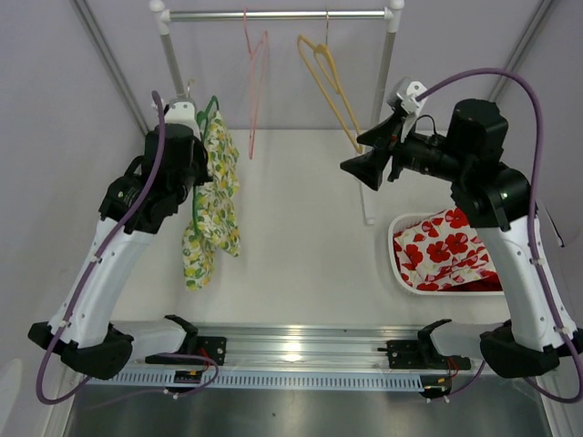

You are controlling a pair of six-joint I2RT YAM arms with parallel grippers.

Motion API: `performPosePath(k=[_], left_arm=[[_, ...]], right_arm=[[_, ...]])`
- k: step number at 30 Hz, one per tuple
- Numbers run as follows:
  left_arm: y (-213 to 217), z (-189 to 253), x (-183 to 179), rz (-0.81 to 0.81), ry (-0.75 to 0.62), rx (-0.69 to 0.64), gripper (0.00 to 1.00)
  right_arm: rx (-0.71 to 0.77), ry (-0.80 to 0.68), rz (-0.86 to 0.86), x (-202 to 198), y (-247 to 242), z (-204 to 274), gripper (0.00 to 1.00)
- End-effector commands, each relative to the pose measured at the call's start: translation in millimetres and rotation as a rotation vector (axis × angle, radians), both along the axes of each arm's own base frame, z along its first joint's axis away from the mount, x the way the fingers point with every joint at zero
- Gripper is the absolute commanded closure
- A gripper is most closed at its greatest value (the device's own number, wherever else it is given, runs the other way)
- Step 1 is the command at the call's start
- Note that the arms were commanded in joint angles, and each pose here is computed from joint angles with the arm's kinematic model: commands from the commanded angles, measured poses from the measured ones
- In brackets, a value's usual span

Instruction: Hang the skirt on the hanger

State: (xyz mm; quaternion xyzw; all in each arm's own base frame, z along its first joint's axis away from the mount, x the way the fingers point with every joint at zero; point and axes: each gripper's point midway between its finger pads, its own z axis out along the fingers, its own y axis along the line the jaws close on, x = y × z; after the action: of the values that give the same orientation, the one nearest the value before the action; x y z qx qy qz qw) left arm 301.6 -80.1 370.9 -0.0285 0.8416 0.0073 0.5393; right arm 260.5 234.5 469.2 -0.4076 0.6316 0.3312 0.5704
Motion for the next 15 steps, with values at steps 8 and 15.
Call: performPosePath(k=[8,15], left_arm=[[-1,106,50,-0.152,-0.336,0.006,1.0],[-2,121,89,-0.137,-0.351,0.02,1.0]], right_arm=[[-0.021,-0.108,-0.364,29,-59,11,0.27],[-0.058,-0.029,-0.463,56,-87,-17,0.27]])
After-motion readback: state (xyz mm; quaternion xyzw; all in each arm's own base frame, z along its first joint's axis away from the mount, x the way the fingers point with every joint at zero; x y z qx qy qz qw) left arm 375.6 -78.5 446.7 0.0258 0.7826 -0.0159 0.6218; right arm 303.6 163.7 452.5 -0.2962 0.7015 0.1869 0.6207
